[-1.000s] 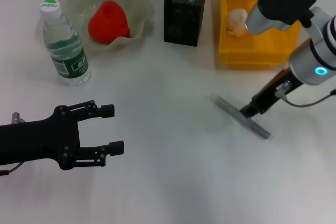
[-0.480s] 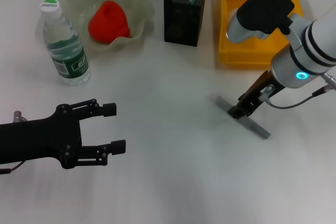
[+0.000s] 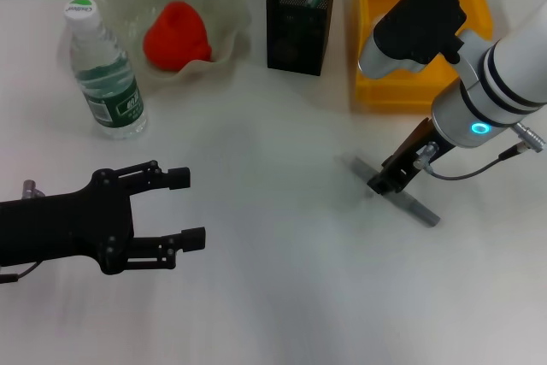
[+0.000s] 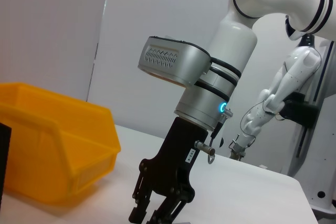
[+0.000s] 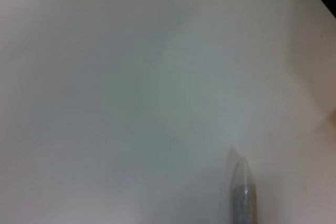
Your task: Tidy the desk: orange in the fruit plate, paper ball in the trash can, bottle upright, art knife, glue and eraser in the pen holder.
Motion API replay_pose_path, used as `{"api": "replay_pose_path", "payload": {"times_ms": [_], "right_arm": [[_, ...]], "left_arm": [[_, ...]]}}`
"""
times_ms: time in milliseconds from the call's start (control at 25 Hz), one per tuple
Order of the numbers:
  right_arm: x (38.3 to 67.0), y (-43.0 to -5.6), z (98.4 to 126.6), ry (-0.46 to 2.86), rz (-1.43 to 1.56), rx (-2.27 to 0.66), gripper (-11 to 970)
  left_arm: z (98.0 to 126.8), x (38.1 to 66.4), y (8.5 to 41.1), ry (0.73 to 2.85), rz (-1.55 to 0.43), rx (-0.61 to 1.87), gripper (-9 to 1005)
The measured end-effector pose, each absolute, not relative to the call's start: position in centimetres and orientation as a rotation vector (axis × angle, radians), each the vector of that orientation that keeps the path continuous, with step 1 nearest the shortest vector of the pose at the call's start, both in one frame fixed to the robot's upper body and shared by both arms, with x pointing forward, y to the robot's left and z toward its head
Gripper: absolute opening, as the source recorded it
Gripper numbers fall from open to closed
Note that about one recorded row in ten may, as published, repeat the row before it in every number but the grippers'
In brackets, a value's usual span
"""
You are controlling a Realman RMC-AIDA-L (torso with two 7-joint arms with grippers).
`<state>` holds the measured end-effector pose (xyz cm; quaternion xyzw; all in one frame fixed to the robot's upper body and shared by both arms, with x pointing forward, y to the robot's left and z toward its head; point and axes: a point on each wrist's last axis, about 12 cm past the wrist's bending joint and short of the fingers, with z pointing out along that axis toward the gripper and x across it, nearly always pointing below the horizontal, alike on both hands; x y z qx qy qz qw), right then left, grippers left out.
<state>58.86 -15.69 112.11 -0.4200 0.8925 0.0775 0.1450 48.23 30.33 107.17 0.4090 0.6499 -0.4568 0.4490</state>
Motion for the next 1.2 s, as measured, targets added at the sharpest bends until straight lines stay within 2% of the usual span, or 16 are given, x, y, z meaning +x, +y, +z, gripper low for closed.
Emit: {"api": "replay_pose_path", "payload": {"times_ms": [600, 1000, 1120, 1200], "right_arm": [[59.1, -15.7, 111.8, 2.587, 0.217, -1.212, 218], [59.2, -15.6, 111.7, 2.59, 0.214, -1.218, 190], [59.4, -15.6, 112.1, 2.577, 0.216, -1.209, 139], [59.4, -15.6, 112.8, 2.544, 0.22, -1.196, 139]], "left_arm": [[107.2, 48.2, 30.3, 1.608, -1.13, 1.012, 860], [107.2, 48.3, 30.3, 1.606, -1.129, 1.012, 860], [107.2, 48.3, 30.3, 1.607, -1.126, 1.012, 860], [107.2, 48.4, 30.4, 1.608, -1.125, 1.013, 860]]}}
